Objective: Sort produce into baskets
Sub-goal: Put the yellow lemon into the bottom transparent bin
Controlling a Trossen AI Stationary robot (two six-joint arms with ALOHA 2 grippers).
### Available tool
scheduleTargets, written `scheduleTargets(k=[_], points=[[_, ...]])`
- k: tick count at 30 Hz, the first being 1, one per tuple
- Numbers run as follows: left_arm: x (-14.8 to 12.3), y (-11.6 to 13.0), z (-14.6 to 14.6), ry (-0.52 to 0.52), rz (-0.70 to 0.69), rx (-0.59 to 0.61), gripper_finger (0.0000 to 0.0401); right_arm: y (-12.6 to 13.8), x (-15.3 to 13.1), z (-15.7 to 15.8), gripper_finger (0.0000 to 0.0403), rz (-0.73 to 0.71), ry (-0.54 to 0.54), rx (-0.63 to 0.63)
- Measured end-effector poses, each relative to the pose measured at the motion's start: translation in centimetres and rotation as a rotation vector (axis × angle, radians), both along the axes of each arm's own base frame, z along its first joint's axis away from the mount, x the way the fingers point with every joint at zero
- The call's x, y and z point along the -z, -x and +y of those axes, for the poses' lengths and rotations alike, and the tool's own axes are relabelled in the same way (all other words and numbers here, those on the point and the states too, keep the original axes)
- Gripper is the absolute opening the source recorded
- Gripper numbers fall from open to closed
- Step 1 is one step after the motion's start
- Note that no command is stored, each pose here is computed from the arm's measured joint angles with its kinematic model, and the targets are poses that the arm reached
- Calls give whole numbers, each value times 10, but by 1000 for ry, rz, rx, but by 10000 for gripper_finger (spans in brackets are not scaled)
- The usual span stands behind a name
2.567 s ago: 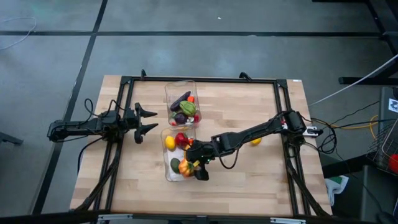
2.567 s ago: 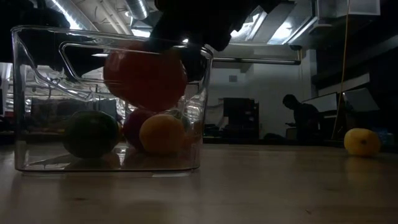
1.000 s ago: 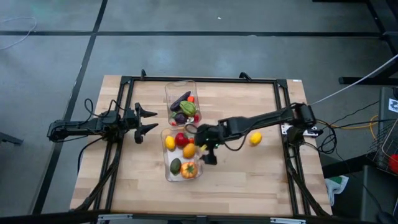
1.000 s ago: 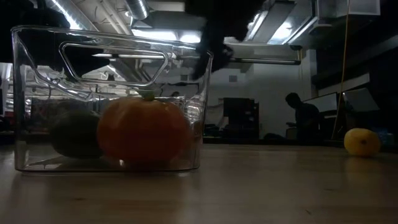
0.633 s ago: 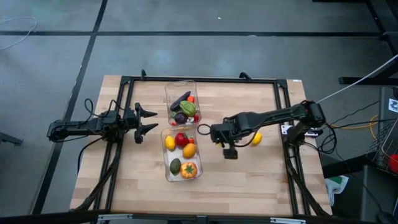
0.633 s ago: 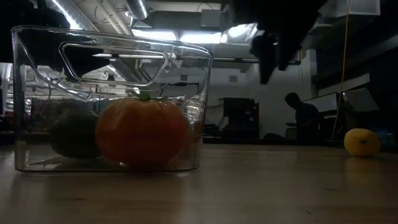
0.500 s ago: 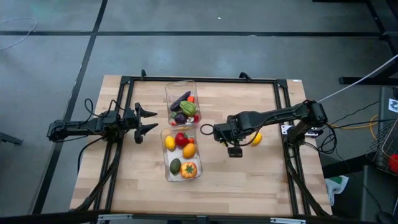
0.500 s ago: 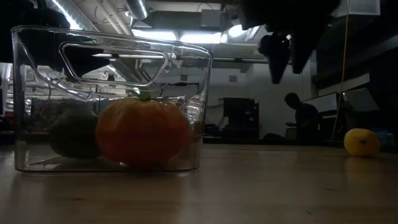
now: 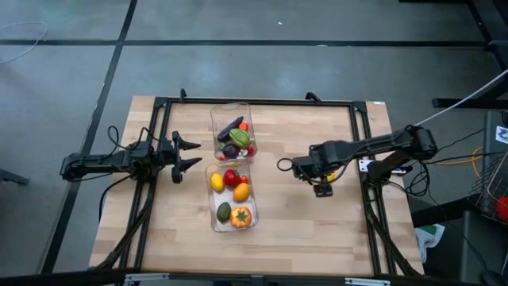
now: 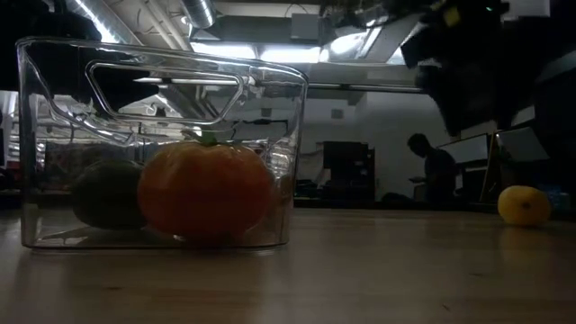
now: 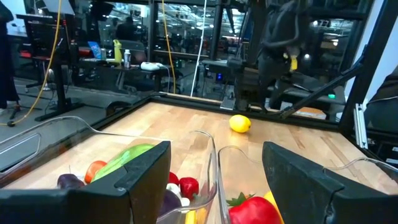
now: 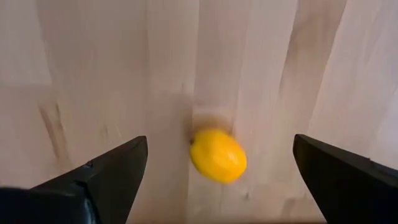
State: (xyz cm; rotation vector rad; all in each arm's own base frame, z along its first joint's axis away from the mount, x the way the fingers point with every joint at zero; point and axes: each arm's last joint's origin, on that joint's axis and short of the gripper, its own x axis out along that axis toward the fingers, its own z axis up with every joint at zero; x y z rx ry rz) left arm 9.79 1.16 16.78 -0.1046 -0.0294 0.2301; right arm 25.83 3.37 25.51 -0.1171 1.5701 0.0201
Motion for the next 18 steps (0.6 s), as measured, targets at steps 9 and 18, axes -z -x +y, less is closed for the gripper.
scheduleTargets(k=[9, 18], points=[[0, 0, 0, 0, 0, 0, 250, 24, 39, -4, 397, 170, 31, -28], [0, 0, 0, 0, 0, 0, 250, 36, 63, -7, 397, 222, 104, -71]])
